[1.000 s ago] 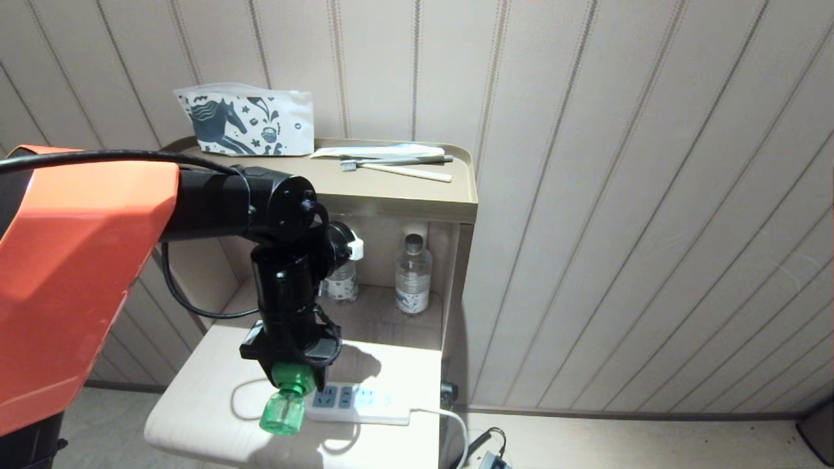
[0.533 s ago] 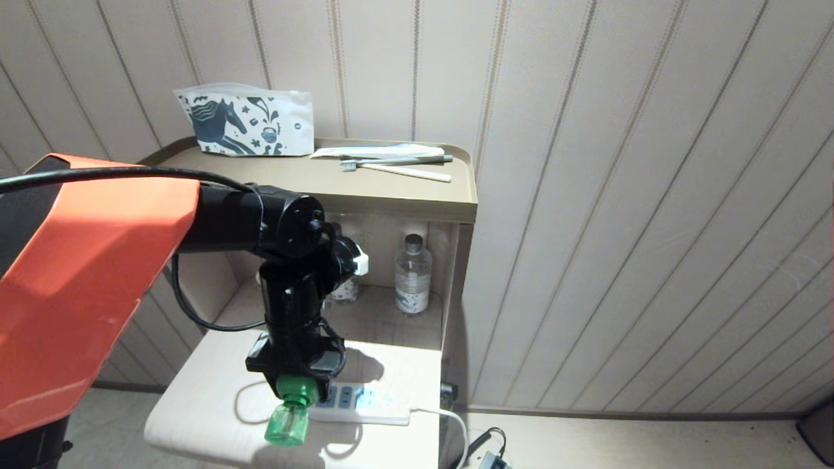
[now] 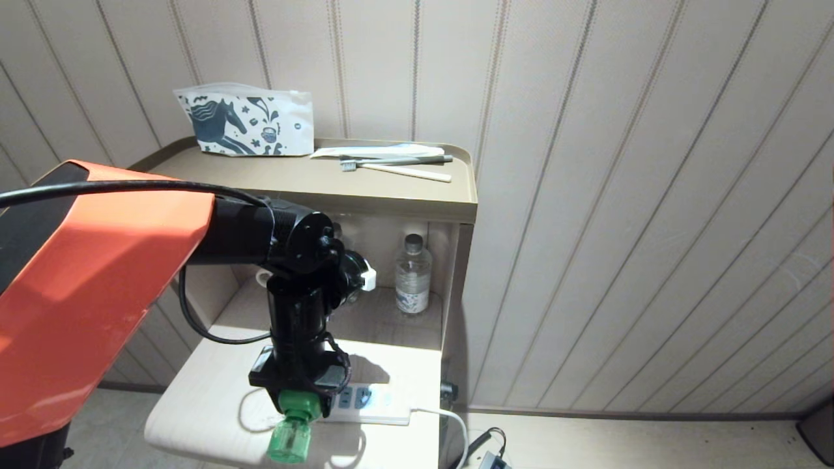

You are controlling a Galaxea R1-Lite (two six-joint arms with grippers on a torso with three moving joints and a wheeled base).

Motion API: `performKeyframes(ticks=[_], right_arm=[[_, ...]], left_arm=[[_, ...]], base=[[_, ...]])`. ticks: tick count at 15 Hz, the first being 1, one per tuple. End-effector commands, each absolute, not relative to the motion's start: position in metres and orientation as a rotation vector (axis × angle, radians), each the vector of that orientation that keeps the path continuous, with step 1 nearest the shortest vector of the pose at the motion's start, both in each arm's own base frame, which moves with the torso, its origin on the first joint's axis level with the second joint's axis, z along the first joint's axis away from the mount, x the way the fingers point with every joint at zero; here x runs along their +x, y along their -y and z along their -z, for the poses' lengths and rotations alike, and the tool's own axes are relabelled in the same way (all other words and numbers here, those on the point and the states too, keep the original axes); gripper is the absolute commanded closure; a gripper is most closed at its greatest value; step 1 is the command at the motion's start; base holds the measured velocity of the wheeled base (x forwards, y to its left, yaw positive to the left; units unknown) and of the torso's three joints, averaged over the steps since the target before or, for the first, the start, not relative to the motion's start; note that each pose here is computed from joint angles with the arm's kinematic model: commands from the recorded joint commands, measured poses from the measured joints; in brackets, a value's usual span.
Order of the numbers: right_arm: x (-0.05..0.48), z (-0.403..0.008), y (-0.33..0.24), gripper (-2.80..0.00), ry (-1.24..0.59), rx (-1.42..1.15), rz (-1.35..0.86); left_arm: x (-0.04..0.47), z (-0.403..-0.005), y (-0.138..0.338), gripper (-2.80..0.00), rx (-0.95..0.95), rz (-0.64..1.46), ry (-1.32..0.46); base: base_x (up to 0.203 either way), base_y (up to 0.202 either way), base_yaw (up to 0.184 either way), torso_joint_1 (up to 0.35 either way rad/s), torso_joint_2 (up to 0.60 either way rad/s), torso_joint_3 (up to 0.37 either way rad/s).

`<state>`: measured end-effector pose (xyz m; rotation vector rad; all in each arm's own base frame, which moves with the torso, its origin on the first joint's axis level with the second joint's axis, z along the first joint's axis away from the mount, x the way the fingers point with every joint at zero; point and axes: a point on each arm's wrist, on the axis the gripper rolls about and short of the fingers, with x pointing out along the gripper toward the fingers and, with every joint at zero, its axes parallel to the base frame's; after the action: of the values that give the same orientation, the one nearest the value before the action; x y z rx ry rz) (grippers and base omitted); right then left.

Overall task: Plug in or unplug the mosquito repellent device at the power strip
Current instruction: Insert the plug into the socket

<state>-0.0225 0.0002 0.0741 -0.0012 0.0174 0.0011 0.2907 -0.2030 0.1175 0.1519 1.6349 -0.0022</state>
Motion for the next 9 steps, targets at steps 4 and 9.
performKeyframes(ticks=[4,9], right_arm=[[-0.023,-0.074,0.0,0.0,-0.017,-0.001,-0.002],[-0.023,-0.074,0.0,0.0,-0.017,-0.001,-0.002]], left_arm=[[0.285,-0.112,0.203,0.0,0.144,-0.013,-1.636],[0.285,-0.104,0.202,0.0,0.082,-0.054,-1.597]], base=[[0.0,0.0,0.0,0.0,0.0,0.0],[0.0,0.0,0.0,0.0,0.0,0.0]])
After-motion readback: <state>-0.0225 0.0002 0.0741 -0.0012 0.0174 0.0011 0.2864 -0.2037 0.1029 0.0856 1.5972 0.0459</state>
